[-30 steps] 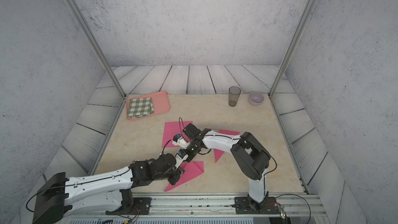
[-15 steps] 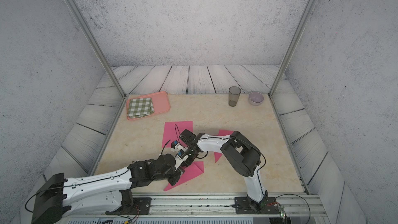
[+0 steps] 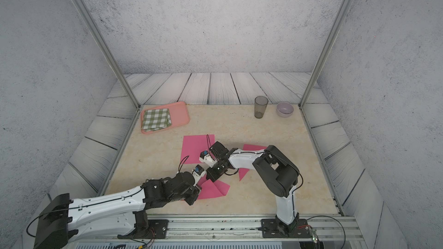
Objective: Fold the square paper diagonally
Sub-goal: Fold the paper at the center of the board.
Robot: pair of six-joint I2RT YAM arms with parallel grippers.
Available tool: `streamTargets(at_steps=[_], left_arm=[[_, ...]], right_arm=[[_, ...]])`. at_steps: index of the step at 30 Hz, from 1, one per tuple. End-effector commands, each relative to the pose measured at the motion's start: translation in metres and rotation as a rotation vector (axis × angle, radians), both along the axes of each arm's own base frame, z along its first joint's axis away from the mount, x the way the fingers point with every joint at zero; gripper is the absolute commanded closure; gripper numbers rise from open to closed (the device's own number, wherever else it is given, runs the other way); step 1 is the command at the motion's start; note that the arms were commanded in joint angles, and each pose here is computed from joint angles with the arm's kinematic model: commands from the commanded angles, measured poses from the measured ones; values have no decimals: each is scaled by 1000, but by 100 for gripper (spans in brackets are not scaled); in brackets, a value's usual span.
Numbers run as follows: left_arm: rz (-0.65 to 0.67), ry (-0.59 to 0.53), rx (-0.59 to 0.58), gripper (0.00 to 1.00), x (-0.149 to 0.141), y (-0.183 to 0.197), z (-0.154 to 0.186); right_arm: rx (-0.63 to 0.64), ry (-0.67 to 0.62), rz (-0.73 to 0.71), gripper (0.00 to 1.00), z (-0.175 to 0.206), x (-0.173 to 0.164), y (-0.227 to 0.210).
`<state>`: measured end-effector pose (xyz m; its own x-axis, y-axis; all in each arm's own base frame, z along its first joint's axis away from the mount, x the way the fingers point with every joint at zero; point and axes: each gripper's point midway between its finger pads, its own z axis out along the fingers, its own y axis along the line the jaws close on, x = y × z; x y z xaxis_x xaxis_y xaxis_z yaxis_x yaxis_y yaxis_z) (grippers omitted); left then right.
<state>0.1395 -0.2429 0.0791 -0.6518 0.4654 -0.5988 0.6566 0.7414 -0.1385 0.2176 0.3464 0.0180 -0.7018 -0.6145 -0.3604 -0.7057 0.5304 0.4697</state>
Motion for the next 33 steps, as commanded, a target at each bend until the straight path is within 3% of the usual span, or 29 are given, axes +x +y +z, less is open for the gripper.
streamTargets(at_steps=[1, 8, 19, 25, 33], left_arm=[[56, -2, 44, 100, 6, 6, -5], [158, -56, 85, 100, 23, 13, -11], [174, -146, 96, 100, 42, 13, -1], [104, -126, 99, 100, 46, 0, -4], [28, -32, 198, 100, 40, -10, -28]], right_arm=[[-107, 16, -116, 95, -17, 0, -31], [-95, 33, -170, 94, -19, -6, -39], [-107, 33, -156, 92, -24, -10, -44], [-98, 15, -158, 89, -19, -8, -44], [-104, -7, -156, 86, -15, -7, -46]])
